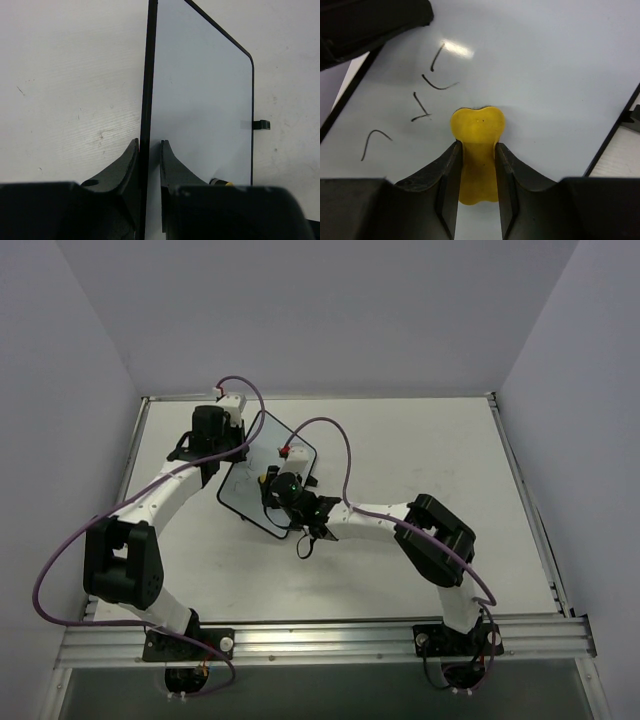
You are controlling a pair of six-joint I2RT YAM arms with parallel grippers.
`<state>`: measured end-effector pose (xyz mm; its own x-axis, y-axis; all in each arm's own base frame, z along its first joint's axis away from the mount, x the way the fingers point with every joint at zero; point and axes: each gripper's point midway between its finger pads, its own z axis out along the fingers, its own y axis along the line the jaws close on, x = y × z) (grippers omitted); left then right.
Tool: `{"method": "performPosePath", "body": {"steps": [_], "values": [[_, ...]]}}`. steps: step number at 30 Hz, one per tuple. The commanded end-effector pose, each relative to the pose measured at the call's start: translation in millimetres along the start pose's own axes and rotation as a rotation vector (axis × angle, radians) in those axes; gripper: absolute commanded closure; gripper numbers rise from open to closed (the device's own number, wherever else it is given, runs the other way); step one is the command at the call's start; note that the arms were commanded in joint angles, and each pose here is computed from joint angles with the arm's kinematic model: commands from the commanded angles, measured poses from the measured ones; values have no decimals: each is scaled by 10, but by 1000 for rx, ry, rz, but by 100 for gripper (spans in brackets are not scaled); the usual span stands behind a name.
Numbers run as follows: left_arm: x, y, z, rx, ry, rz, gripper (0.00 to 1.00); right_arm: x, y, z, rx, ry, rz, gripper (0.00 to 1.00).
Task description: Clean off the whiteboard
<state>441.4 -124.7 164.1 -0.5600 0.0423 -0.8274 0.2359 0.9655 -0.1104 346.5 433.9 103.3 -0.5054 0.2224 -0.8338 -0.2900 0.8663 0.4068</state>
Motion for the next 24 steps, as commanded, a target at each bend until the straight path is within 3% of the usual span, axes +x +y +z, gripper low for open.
{"method": "performPosePath", "body": {"steps": [1,13,19,24], "values": [[214,-219,-74,45,69,44,98,585,390,-101,-124,180,-65,91],[187,-257,-97,45,61,55,98,592,1032,-271,-227,176,-119,91],[164,-268,-120,44,55,62,98,589,1088,-258,-222,178,-138,91],[138,-281,-142,46,48,67,98,550,873,-163,-151,187,-151,91]]}}
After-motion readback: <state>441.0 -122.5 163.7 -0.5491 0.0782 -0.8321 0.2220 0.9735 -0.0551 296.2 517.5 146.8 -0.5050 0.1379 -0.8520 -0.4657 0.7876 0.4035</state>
